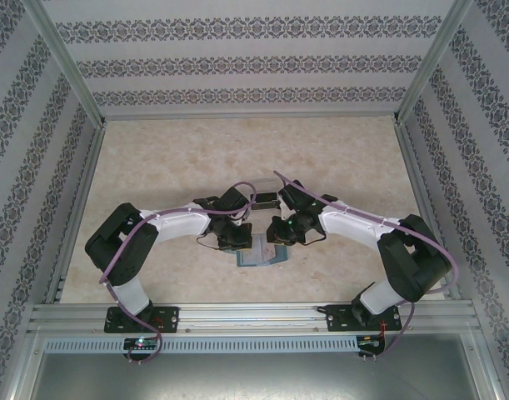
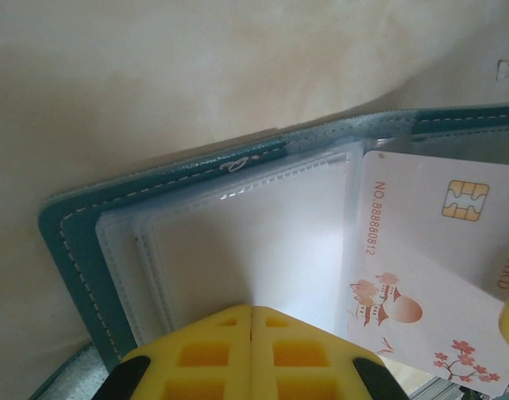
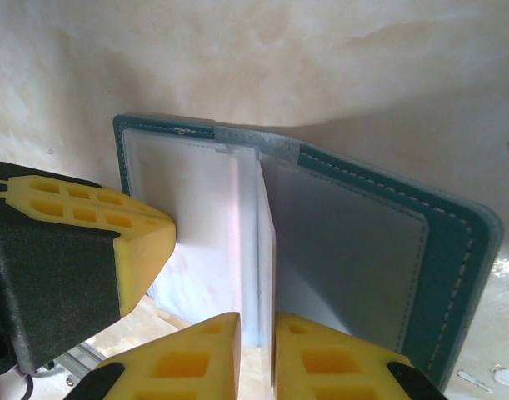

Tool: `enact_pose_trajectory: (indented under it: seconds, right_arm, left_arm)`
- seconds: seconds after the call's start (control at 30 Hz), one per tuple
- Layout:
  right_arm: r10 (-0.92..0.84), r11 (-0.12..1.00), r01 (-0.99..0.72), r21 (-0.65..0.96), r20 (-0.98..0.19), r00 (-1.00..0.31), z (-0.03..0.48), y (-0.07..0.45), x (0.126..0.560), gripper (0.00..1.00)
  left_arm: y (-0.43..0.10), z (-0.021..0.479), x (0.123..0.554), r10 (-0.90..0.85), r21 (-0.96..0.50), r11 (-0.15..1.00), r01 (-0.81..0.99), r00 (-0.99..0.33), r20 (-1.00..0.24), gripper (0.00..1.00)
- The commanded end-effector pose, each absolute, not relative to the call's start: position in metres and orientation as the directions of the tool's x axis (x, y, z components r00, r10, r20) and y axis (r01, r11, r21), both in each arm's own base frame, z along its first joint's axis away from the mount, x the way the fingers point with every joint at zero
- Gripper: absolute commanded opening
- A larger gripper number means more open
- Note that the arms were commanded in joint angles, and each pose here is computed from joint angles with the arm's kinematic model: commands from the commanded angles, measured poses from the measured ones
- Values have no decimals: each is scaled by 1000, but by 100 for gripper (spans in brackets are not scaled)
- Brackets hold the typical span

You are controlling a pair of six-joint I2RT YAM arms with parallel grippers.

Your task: Take the credit cards out of the card holder

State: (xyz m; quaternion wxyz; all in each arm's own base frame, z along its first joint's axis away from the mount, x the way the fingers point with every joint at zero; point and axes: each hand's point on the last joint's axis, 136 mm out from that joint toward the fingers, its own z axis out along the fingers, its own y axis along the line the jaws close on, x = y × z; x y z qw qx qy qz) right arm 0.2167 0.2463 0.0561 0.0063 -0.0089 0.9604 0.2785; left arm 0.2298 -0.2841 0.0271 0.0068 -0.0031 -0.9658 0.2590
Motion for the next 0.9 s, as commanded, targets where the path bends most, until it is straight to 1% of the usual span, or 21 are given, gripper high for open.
enact_pose_trajectory:
  seconds: [0.0, 0.17, 0.5, 0.87]
  right_arm:
    - [-2, 859, -6, 512, -8, -1000, 58, 246, 215, 18]
    - [-5, 863, -4, 506, 0, -1000, 56, 247, 211, 18]
    - [-3, 870, -4, 494, -4, -1000, 56, 245, 210, 13]
    - [0, 870, -12, 493, -25, -1000, 67, 242, 210, 9]
  left_arm:
    - [-272, 10, 215, 32, -430, 903, 3, -998, 60, 0]
    - [-272, 10, 215, 31, -432, 902, 2, -998, 61, 0]
    - [-273, 11, 215, 31, -432, 902, 2, -998, 60, 0]
    - [-276, 27, 220, 31, -447, 894, 13, -999, 32, 0]
